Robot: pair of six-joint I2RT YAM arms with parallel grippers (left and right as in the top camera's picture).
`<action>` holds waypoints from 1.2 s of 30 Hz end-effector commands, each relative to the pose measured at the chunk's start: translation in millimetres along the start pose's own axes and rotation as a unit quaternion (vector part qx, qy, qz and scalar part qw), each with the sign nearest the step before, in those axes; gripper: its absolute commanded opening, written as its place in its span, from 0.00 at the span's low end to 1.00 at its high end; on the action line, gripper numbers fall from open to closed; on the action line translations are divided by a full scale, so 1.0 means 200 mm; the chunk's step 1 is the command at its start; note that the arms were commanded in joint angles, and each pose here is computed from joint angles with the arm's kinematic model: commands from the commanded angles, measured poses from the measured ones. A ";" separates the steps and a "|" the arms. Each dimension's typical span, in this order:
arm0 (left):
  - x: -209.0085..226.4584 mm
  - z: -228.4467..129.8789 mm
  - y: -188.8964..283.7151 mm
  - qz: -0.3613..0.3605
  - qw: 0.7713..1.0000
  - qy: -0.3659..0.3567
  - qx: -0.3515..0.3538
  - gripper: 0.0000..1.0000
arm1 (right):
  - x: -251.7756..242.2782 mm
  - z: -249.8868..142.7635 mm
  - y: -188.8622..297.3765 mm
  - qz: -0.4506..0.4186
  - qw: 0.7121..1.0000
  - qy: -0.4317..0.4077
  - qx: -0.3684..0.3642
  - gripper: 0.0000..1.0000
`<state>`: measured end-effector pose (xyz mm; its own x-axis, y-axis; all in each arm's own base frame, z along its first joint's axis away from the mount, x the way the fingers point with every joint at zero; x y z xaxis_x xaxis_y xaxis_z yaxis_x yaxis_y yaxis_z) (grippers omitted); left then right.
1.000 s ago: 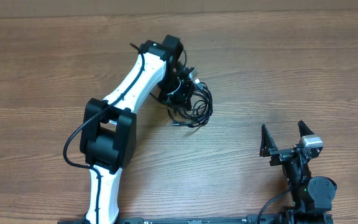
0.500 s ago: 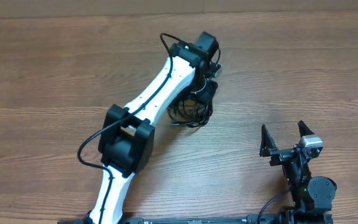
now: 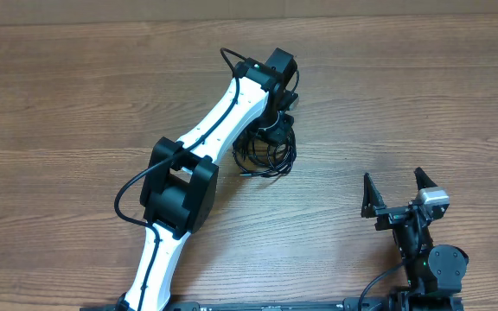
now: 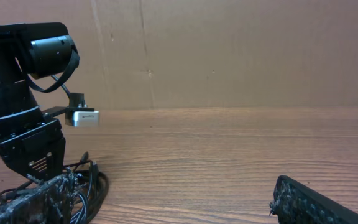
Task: Untangle cables
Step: 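Reach the left gripper over the black cable bundle and grasp a strand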
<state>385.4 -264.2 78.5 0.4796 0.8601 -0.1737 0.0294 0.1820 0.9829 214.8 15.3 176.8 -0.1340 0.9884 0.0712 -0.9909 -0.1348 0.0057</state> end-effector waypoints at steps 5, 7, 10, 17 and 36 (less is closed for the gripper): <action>0.00 -0.06 -0.07 0.000 1.000 -0.006 0.029 0.22 | -0.01 -0.01 0.00 -0.008 1.000 -0.001 0.000 1.00; 0.02 -0.09 -0.11 0.010 0.999 -0.004 0.039 0.15 | -0.01 -0.01 0.00 -0.008 1.000 -0.001 0.000 1.00; 0.02 -0.09 -0.11 0.009 0.999 0.005 0.038 0.04 | -0.01 -0.01 0.00 -0.008 1.000 -0.001 0.000 1.00; 0.02 0.04 0.12 0.011 0.998 0.043 -0.032 0.04 | -0.01 -0.01 0.00 -0.008 1.000 -0.001 0.000 1.00; 0.15 0.03 0.29 0.009 0.992 0.112 -0.060 0.04 | -0.01 -0.01 0.00 -0.009 1.000 -0.001 0.000 1.00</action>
<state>403.9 -234.3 121.2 0.2746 0.9385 -0.2093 -0.0491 0.2310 0.9717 214.8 15.3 177.1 -0.1341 0.9884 0.0707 -0.9909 -0.1348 0.0050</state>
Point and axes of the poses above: each gripper's point midway between its finger pads, its own y axis back along the fingers, its own x axis along the line the jaws close on, z = x × y, the point moved 3 cm from there along y, back along the fingers
